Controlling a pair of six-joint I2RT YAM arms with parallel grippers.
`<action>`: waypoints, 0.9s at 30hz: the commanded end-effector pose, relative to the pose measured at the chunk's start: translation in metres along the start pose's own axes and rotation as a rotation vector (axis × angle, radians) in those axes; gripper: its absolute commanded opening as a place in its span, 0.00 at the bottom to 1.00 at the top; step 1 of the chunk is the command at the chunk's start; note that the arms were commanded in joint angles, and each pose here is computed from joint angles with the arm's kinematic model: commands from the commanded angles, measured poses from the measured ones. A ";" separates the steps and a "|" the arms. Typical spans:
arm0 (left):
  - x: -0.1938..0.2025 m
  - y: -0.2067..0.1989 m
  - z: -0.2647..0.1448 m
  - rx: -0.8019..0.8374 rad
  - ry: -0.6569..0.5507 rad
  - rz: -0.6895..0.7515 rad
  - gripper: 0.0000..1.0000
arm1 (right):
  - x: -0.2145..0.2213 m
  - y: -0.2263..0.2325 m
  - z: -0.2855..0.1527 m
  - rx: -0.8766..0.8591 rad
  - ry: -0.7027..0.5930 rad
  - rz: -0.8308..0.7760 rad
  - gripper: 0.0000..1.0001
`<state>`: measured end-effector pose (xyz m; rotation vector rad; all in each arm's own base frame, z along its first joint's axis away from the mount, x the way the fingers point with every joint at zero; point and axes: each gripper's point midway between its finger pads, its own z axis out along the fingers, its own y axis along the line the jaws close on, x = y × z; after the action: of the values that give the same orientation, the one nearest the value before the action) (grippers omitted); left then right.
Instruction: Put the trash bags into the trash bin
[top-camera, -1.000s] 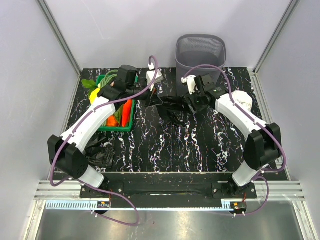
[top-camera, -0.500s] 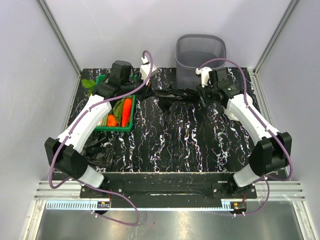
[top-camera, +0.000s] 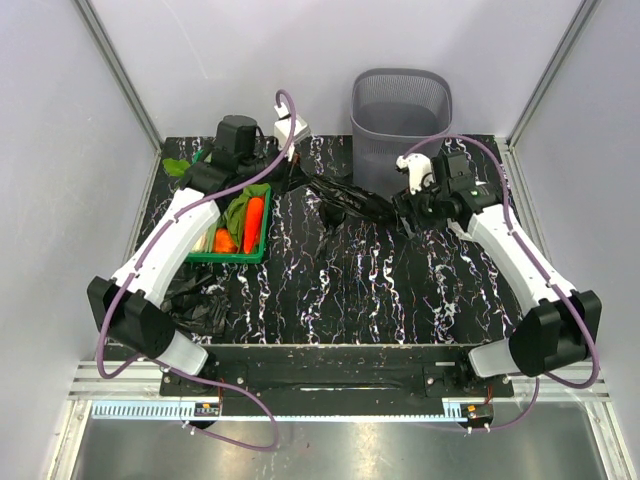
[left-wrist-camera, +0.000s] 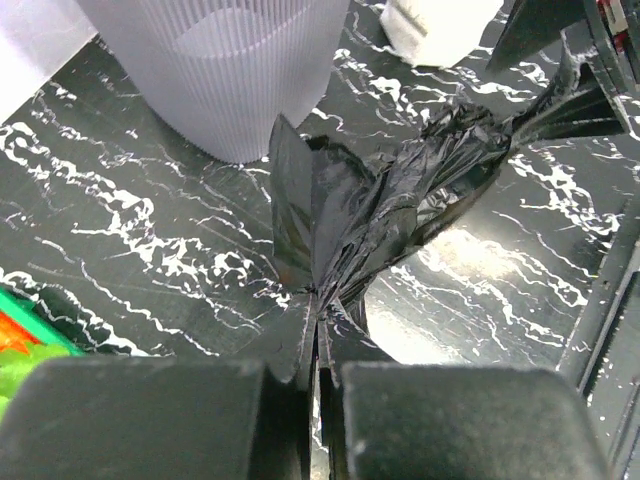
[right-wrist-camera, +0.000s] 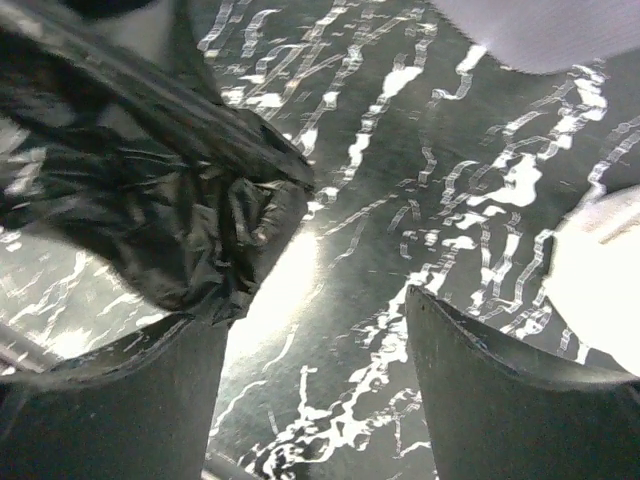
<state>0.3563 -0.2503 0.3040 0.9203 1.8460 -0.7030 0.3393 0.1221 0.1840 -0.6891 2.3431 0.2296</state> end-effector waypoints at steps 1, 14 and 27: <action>-0.026 -0.022 -0.010 0.136 -0.074 0.062 0.00 | -0.021 0.050 -0.038 -0.311 -0.080 -0.065 0.77; 0.004 -0.057 0.010 0.265 0.007 0.097 0.00 | -0.059 0.096 -0.065 -0.624 -0.197 -0.111 0.91; -0.005 -0.035 0.013 0.132 0.027 0.143 0.00 | -0.013 0.040 -0.072 -0.267 -0.076 -0.395 0.93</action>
<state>0.3217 -0.2830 0.2898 1.1341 1.8022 -0.8291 0.2888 0.1581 0.2247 -1.1576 2.1671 0.5826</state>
